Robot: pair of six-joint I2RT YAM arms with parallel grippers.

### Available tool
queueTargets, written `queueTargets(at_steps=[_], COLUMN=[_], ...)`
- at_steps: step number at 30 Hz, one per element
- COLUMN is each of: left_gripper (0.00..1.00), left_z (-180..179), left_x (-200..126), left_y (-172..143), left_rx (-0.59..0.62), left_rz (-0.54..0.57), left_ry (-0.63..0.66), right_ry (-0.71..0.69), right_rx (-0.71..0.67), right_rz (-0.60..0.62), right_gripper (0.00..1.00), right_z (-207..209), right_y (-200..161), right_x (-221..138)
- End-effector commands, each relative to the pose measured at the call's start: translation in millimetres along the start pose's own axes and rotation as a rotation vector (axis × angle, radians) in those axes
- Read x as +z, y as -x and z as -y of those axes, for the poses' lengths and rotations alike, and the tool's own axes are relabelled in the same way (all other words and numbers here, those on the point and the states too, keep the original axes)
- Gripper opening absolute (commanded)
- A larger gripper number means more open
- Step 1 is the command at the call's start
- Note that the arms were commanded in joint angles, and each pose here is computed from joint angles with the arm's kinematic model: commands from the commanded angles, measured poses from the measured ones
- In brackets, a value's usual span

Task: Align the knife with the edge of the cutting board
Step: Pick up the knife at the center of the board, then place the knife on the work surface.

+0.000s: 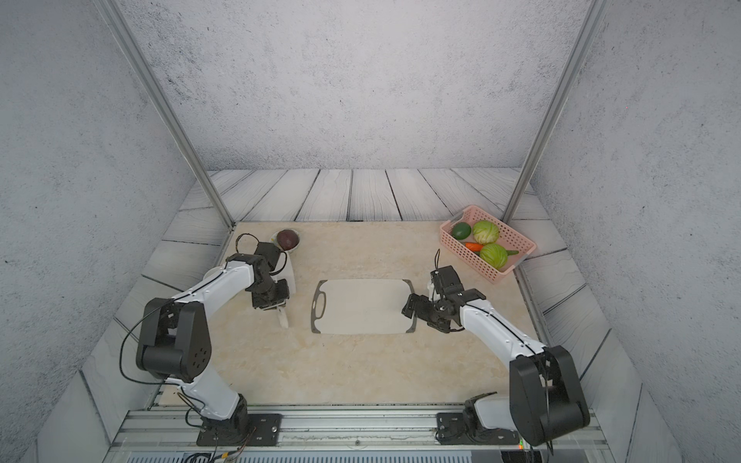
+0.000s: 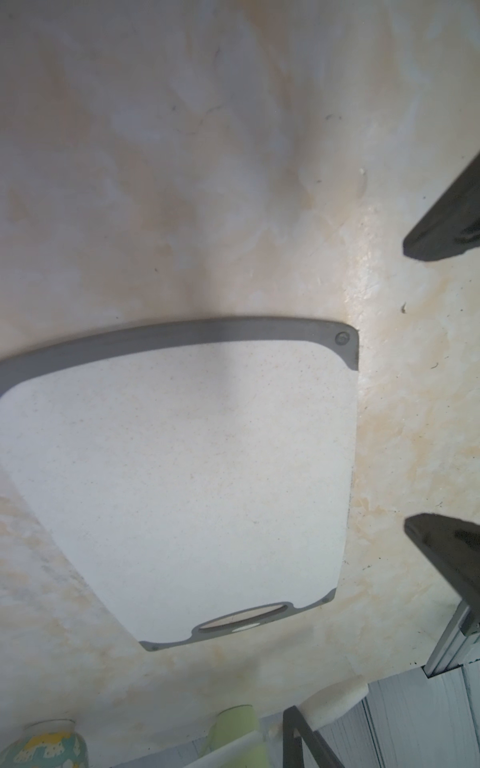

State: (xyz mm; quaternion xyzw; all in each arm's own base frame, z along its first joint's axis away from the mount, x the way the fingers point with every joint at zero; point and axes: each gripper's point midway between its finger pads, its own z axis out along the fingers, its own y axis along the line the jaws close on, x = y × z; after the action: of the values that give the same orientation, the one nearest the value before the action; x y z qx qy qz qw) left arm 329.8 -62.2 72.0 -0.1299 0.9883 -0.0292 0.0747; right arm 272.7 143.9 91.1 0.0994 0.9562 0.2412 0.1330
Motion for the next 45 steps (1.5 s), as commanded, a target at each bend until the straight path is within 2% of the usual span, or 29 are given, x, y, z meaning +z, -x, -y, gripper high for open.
queueTargets(at_steps=[1, 22, 45], left_gripper=[0.0, 0.0, 0.0], left_z=[4, 87, 208], left_x=[-11, -40, -11], left_y=[-2, -19, -81], left_rx=[0.007, 0.146, 0.345], left_rz=[0.025, 0.102, 0.042], left_ry=[0.008, -0.065, -0.103], right_ry=[-0.002, -0.012, 0.014], right_rx=[0.008, 0.039, 0.051], right_rz=[0.006, 0.088, 0.047], right_gripper=[0.99, 0.99, 0.99], right_z=[0, 11, 16], right_y=[-3, -8, -31], right_x=[-10, -35, -38])
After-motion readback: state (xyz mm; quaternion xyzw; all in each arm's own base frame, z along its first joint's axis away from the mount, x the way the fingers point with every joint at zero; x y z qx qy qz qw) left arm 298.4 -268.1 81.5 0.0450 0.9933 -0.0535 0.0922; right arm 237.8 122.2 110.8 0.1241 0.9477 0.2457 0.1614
